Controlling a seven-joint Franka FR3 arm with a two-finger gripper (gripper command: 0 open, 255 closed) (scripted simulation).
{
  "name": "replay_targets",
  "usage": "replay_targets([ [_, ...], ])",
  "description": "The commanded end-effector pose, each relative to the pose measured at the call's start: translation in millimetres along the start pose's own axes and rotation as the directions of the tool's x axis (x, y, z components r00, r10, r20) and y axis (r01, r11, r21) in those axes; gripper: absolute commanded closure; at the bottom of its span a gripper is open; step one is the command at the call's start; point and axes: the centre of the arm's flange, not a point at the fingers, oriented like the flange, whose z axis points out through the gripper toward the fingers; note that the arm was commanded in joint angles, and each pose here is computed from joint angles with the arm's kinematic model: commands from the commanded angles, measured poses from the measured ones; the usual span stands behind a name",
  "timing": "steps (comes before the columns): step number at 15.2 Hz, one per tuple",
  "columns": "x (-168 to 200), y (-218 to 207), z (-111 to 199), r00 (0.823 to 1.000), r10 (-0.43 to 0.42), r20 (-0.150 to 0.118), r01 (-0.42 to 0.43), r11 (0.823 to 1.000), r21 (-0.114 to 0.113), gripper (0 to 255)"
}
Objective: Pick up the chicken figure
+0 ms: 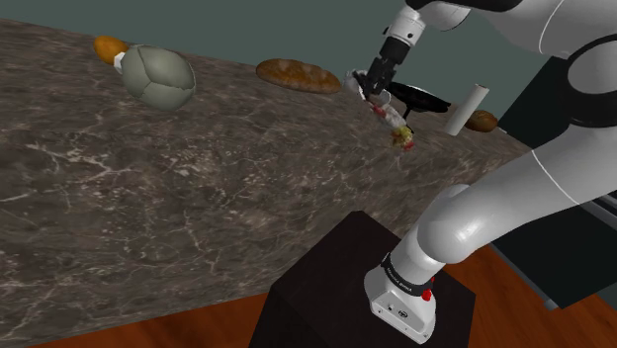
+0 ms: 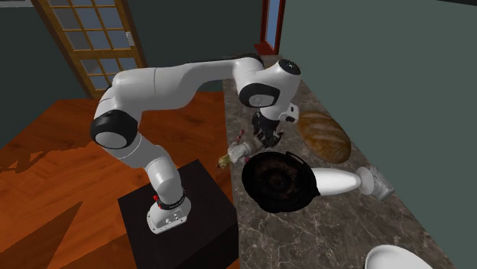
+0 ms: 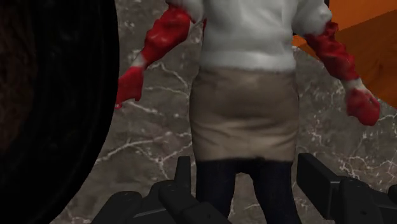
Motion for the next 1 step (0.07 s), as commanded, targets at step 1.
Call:
replay_targets([
  [1, -0.2, -2.2, -3.0, 1.000, 0.000, 0.000, 0.000, 1.000, 0.000, 255],
])
